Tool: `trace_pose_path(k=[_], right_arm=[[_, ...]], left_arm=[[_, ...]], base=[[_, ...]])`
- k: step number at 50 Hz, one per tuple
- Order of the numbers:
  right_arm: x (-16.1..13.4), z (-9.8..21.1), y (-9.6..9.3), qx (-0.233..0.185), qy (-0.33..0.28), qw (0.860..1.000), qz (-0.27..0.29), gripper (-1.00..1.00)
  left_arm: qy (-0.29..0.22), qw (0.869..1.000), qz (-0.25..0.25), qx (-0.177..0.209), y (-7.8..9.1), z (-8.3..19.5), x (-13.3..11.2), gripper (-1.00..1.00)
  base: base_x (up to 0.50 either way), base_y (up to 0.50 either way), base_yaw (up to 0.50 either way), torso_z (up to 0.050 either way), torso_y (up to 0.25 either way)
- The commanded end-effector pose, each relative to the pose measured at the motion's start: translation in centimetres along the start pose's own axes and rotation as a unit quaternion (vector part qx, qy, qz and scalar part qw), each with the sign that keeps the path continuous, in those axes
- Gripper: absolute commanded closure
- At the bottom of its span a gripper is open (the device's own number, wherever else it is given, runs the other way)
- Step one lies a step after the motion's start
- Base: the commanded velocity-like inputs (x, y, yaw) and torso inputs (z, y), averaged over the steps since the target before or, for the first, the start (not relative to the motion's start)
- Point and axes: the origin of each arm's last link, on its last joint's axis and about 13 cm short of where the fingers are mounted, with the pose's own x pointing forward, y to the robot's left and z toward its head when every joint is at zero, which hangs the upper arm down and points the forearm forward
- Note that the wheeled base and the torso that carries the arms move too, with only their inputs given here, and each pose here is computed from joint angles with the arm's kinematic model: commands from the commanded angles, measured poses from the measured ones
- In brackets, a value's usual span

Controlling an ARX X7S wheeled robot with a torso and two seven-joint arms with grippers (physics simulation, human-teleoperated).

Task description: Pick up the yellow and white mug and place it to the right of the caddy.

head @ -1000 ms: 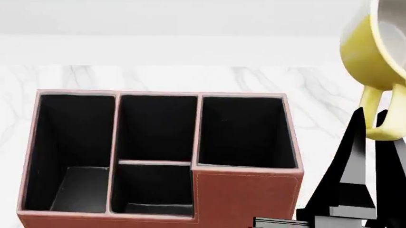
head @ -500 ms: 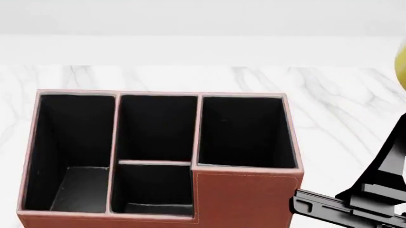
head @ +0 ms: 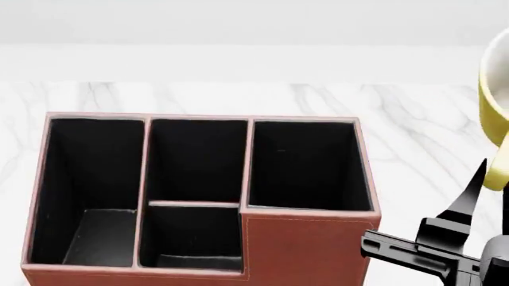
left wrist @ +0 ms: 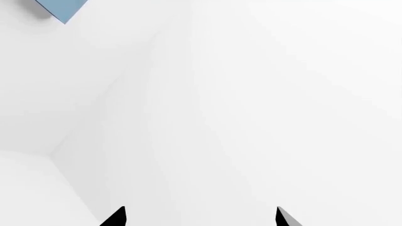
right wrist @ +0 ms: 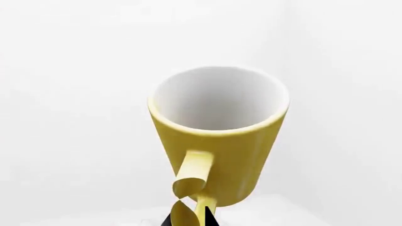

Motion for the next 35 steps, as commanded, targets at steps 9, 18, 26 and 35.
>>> trace_pose_path(k=[9, 18, 26, 35], right_arm=[[1.4, -2.4, 0.8, -0.022, 0.064, 0.998, 0.016, 1.0], [2.0, -4.1, 1.1, -0.014, 0.101, 0.994, 0.026, 1.0], [2.6, -5.9, 1.3, -0.007, 0.135, 0.99, 0.038, 1.0], [2.9, -7.1, 1.5, -0.005, 0.153, 0.987, 0.049, 1.0]], left_arm=[[0.001, 1.0, 0.001, 0.001, 0.0, 0.0, 0.0, -1.0], [0.002, 1.0, 0.001, 0.002, 0.0, 0.0, 0.0, -1.0], [0.001, 1.0, 0.001, 0.001, 0.0, 0.0, 0.0, -1.0], [0.001, 1.0, 0.001, 0.001, 0.0, 0.0, 0.0, -1.0]], base=[[0.0, 0.0, 0.0, 0.0, 0.001], [0.0, 0.0, 0.0, 0.0, 0.0], [0.0, 0.0, 0.0, 0.0, 0.0], [0.0, 0.0, 0.0, 0.0, 0.001]])
